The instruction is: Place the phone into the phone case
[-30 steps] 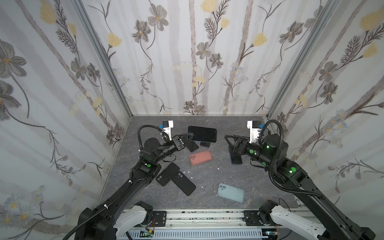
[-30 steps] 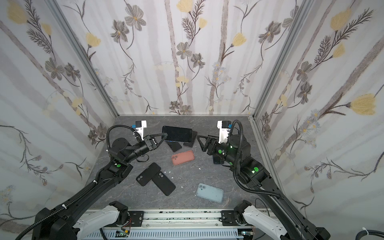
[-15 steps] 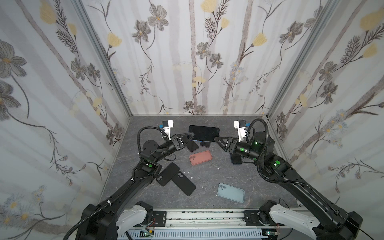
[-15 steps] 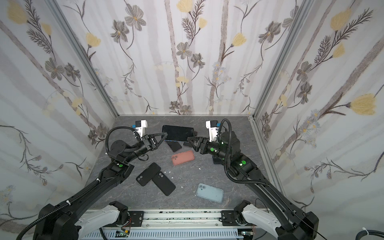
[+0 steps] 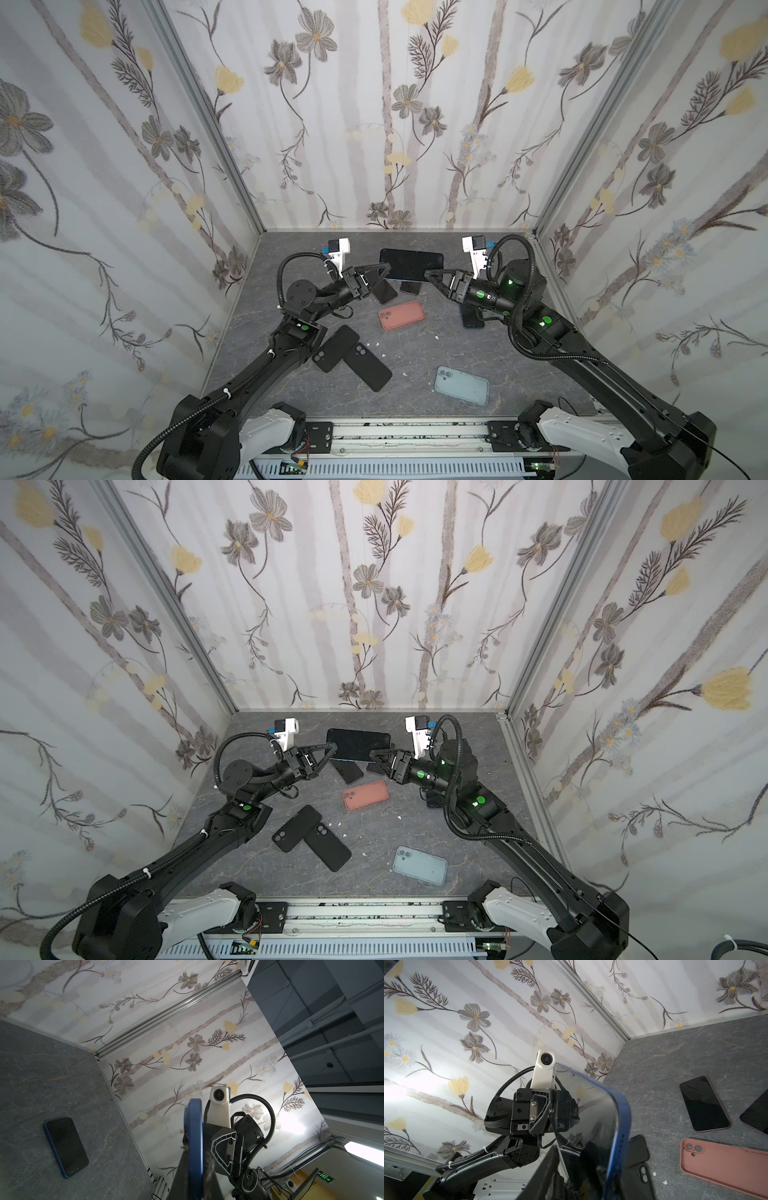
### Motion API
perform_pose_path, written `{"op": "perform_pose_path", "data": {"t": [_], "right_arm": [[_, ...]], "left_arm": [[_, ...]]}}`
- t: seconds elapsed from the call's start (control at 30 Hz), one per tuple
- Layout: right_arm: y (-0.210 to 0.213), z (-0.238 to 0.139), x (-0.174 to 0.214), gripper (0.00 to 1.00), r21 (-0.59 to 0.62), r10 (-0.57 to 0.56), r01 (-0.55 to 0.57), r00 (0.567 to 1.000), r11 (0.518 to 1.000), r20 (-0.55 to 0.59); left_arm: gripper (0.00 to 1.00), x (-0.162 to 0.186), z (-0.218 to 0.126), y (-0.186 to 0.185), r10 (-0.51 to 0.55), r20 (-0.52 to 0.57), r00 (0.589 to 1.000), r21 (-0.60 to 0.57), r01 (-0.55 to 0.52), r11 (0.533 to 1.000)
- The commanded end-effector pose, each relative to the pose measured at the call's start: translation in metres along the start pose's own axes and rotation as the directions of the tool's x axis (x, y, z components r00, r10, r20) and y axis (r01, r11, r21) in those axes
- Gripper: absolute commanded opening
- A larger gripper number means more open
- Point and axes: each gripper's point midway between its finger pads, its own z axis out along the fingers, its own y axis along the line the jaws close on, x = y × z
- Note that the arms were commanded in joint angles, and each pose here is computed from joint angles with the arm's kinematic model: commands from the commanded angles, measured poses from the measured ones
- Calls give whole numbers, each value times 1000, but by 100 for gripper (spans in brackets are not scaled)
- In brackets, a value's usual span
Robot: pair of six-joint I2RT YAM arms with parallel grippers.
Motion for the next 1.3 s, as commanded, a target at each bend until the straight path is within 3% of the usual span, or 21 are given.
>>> {"op": "perform_pose_path", "data": {"t": [0.0,0.37,0.9,0.97,1.03,1.07,1.13,1.27], "right_arm": [[25,-1,-11,29,-102,-40,44,998,994,39],[22,0,-10,0,-91,-35,38,999,995,38],[17,-1,-2,0,-67,-26,27,1000,997,16],[13,-2,0,22,-40,-31,32,999,999,6],[15,-4,-1,35,-40,-43,43,999,998,6],[16,-5,-3,36,-42,-47,47,999,998,15],[23,-5,-9,36,-61,-59,60,998,996,30],[43,-7,-17,21,-146,-58,65,997,987,52]], "left_arm": [[0,1,2,-7,22,-20,1000,27,-21,999],[0,-2,8,1,34,-29,999,-10,-35,999],[0,5,-1,32,10,-27,1000,-122,-13,992],[0,6,0,30,-1,-37,999,-108,-3,994],[0,7,0,23,-11,-49,999,-75,7,997],[0,8,0,18,-8,-59,998,-55,5,998],[0,11,0,8,4,-84,996,-20,-5,1000],[0,14,-1,-7,25,-105,994,40,-21,999]]}}
